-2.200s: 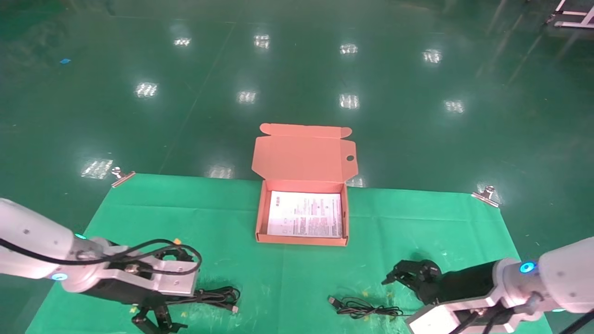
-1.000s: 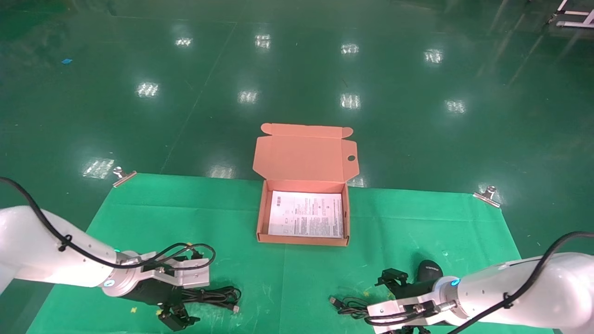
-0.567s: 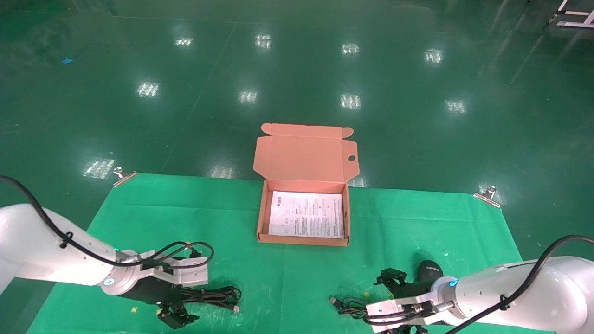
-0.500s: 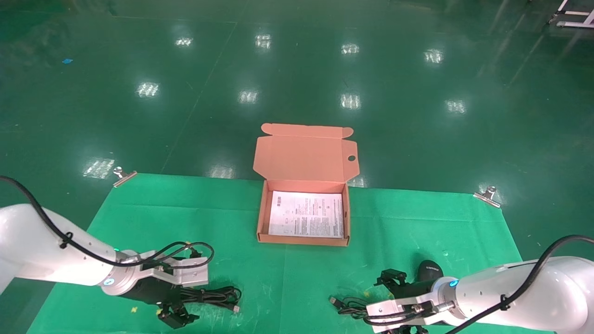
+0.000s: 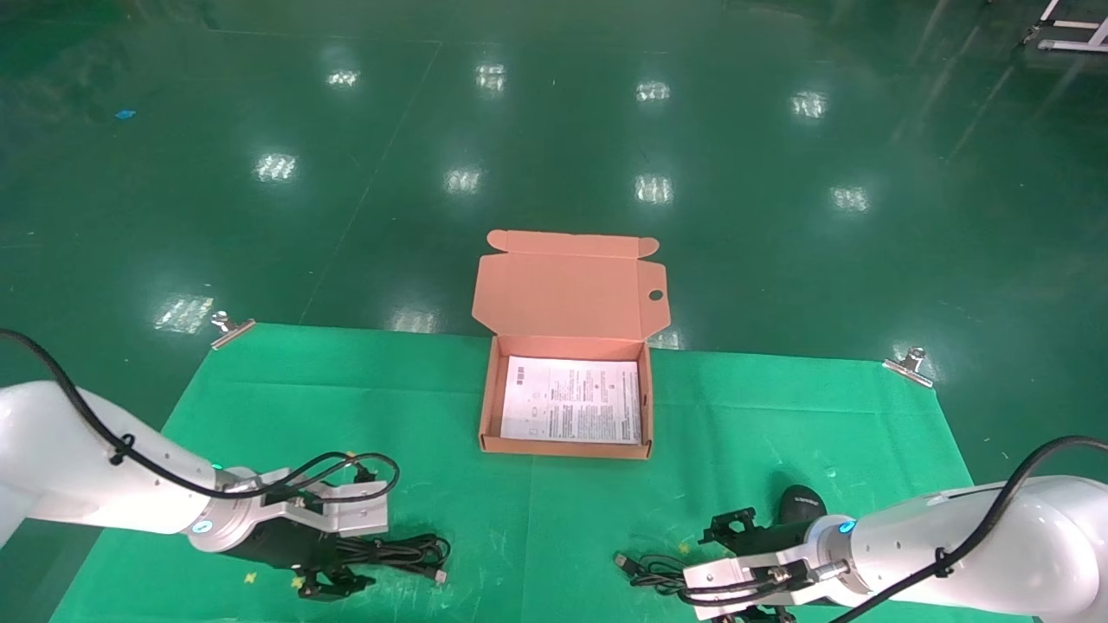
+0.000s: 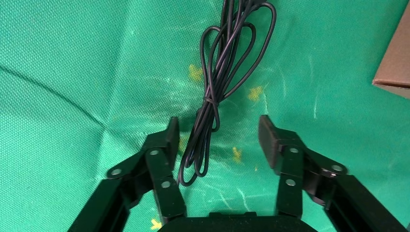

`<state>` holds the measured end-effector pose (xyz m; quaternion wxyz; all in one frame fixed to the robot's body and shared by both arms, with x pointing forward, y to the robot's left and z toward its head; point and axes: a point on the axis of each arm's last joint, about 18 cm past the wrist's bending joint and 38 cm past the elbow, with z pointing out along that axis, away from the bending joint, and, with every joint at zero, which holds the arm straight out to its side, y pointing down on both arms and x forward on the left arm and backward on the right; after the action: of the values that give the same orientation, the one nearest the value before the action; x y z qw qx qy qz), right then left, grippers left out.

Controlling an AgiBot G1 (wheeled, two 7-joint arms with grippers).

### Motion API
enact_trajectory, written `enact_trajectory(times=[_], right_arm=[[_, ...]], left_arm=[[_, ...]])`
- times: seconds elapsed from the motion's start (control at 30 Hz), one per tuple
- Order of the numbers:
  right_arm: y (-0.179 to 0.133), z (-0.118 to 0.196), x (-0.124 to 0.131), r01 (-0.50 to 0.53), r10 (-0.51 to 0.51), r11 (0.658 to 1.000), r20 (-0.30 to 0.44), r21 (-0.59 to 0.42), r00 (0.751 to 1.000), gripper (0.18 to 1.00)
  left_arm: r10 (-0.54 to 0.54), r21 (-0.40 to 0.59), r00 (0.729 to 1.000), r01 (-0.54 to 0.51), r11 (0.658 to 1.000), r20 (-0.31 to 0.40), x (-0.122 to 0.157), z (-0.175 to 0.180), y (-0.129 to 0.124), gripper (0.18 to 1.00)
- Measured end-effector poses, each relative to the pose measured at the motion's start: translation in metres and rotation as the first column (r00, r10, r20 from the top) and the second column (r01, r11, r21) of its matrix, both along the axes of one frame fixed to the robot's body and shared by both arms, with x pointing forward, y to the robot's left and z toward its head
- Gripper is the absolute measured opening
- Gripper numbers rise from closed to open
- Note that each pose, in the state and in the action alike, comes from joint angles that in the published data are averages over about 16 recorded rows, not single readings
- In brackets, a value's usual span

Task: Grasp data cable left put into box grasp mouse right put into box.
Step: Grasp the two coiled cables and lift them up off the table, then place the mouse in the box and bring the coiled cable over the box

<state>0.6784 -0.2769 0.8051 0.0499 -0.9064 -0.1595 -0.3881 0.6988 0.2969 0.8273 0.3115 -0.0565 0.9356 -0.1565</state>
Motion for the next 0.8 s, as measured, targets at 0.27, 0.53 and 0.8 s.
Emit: enact_trajectory(times=[0.27,0.53,0.8], right_arm=[[0.0,0.0,0.0,0.0,0.0,1.0,0.0,0.0,1.0,0.575],[0.0,0.001,0.0,0.0,0.0,1.0,0.0,0.001,1.0,0.392],[-0.008,0.019,0.0,0.014,-0.016,0.999,0.035,0.037,0.999,0.277]], left_arm=[[-0.001,0.001,1.0,0.001,1.0,0.0,0.0,0.0,0.0,0.552],[-0.002,0.002,1.0,0.002,1.0,0.0,0.0,0.0,0.0,0.373],[-0.001,0.006,1.0,0.001,1.0,0.025,-0.001,0.012,0.007,0.268]])
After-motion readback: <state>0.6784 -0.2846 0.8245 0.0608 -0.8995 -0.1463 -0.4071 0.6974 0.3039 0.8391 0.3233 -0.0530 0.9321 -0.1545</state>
